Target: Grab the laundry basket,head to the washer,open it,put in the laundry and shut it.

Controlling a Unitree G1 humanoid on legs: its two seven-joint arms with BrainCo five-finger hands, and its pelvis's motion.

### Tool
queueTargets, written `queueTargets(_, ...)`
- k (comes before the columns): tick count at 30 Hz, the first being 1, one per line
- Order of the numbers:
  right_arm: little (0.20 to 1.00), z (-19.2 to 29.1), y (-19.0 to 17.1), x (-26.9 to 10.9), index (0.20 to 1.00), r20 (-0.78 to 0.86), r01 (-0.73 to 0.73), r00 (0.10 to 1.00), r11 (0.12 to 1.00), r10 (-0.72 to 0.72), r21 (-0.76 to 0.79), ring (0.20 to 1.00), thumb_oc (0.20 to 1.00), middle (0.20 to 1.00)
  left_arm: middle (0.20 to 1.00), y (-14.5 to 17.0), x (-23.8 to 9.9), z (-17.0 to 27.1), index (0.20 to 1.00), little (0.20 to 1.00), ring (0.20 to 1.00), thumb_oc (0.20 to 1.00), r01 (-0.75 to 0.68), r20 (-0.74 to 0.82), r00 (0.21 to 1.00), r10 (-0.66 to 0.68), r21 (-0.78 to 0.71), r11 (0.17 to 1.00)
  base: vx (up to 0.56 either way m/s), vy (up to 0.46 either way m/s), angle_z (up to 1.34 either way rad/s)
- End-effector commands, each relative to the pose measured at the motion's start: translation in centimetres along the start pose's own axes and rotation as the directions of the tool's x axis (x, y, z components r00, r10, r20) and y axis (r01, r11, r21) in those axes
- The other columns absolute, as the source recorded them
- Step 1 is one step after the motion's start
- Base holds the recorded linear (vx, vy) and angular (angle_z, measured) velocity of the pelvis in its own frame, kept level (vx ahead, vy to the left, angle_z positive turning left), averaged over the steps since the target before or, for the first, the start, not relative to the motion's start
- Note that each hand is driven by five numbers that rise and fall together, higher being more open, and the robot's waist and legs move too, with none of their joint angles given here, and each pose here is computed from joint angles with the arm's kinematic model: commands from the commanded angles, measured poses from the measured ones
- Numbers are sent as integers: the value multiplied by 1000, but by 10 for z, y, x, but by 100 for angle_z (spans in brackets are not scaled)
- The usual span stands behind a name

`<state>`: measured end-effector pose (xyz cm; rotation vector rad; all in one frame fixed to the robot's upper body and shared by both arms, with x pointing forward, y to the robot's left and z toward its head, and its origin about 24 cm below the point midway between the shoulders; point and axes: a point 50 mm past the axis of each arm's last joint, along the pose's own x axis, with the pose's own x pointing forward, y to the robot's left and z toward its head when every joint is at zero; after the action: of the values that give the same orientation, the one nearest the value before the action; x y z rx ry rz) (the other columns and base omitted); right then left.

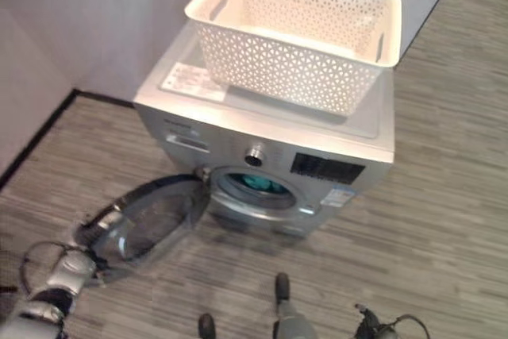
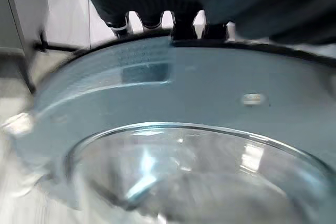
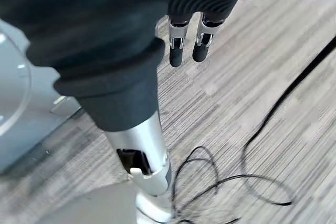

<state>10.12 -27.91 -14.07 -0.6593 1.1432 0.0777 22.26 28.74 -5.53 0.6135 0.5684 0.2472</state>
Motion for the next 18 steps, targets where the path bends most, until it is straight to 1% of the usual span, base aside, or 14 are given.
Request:
queueTargets(1, 1000, 16, -23, 4, 1000, 31, 89, 995, 995, -90, 37, 1000, 1000, 1000, 1000, -96, -23, 75, 1000, 1000, 1000, 1000, 411, 285, 899, -331, -294, 863, 50, -44, 3)
queueTargets(2, 1000, 16, -22, 4, 1000, 30, 89, 996, 995, -90, 37, 1000, 1000, 1000, 1000, -96, -23, 74, 1000, 1000, 1000, 1000, 411, 284, 899, -332, -294, 863, 36, -39, -2)
queueTargets(3, 1000, 15, -22, 4, 1000, 24, 89, 996, 995, -90, 48, 1000, 1000, 1000, 1000, -100, -28, 76, 1000, 1000, 1000, 1000, 441, 298, 886, -354, -311, 842, 42, -82, -12)
queueTargets(4, 1000, 11, -20, 4, 1000, 4, 89, 996, 993, -89, 77, 1000, 1000, 1000, 1000, -108, -35, 82, 1000, 1000, 1000, 1000, 490, 334, 858, -391, -301, 818, 41, -82, -20)
queueTargets(5, 1000, 10, -20, 4, 1000, 4, 88, 996, 993, -89, 77, 1000, 1000, 1000, 1000, -108, -36, 82, 1000, 1000, 1000, 1000, 491, 333, 858, -392, -301, 818, 51, -108, -27)
queueTargets(6, 1000, 5, -15, 3, 1000, -18, 76, 997, 993, -75, 91, 1000, 1000, 1000, 1000, -114, -39, 85, 1000, 1000, 1000, 1000, 520, 342, 840, -420, -292, 803, 42, -82, -32)
queueTargets(8, 1000, -1, -11, 3, 1000, -43, 67, 997, 993, -63, 93, 1000, 1000, 1000, 1000, -117, -40, 91, 1000, 1000, 1000, 1000, 534, 357, 827, -435, -257, 806, 29, -81, -25)
queueTargets(14, 1000, -9, -10, 2, 1000, -75, 59, 996, 993, -51, 106, 1000, 1000, 1000, 1000, -124, -37, 103, 1000, 1000, 1000, 1000, 542, 369, 815, -446, -215, 813, -18, -60, -15)
queueTargets(15, 1000, -9, -10, 2, 1000, -80, 58, 996, 993, -50, 102, 1000, 1000, 1000, 1000, -126, -37, 116, 1000, 1000, 1000, 1000, 552, 405, 793, -455, -160, 819, -27, -40, -24)
queueTargets(16, 1000, -9, -10, 2, 1000, -80, 58, 996, 993, -50, 102, 1000, 1000, 1000, 1000, -126, -37, 117, 1000, 1000, 1000, 1000, 552, 406, 793, -455, -159, 819, -34, -34, -23)
queueTargets(17, 1000, -9, -11, 2, 1000, -82, 59, 995, 993, -51, 100, 1000, 1000, 1000, 1000, -126, -38, 127, 1000, 1000, 1000, 1000, 556, 438, 773, -459, -120, 822, -27, -19, -23)
queueTargets(18, 1000, -10, -11, 2, 1000, -89, 59, 995, 994, -50, 97, 1000, 1000, 1000, 1000, -126, -41, 137, 1000, 1000, 1000, 1000, 562, 479, 738, -475, -49, 825, -27, -31, -20)
